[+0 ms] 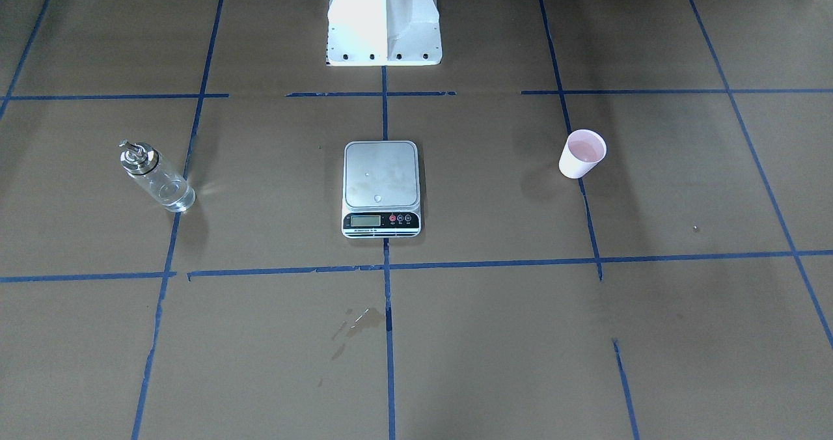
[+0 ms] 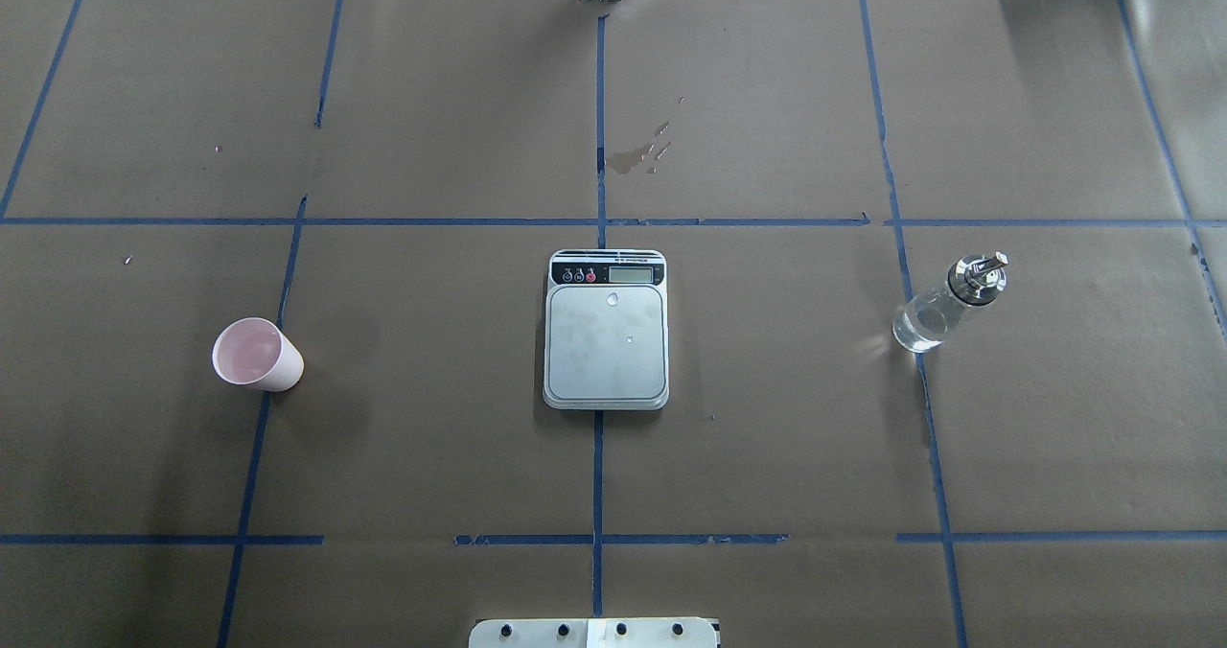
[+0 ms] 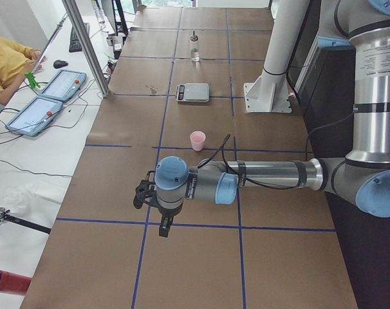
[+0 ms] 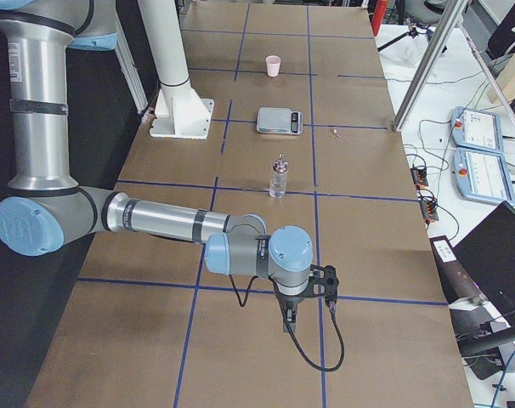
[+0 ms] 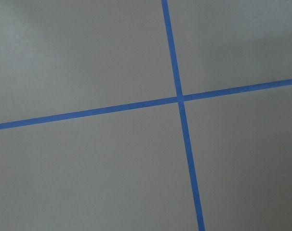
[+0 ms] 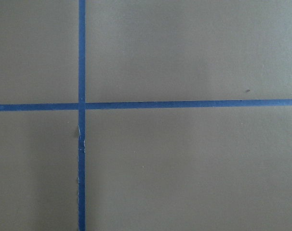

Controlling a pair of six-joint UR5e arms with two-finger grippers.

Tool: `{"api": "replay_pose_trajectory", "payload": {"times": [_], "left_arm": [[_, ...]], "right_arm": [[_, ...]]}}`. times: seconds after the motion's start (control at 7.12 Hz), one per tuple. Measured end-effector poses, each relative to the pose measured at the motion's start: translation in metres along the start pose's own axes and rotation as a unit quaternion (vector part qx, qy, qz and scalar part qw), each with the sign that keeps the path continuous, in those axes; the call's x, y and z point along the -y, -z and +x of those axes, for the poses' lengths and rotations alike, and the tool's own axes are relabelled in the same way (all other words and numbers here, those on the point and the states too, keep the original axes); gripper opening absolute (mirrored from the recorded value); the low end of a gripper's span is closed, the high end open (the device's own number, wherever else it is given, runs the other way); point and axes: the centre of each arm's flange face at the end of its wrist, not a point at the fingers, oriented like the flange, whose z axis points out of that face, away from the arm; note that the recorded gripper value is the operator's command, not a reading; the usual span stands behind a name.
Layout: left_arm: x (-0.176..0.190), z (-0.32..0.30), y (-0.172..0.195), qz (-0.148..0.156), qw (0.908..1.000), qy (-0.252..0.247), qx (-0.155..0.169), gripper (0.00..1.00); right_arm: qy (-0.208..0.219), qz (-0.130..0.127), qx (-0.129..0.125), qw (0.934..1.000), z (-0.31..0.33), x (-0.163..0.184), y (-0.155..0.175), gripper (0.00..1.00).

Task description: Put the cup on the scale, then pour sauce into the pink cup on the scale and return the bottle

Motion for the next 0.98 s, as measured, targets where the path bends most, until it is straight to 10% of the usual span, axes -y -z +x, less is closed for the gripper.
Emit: {"api": "replay_pose_trajectory", "payload": {"times": [0.98], "left_arm": [[0.022,0.034,0.005,0.018,0.9985,-0.053,0.002,1.00]], "right_arm": [[0.079,0.004,0.011,0.9968,-0.052,0.013,-0.026,1.00]]}}
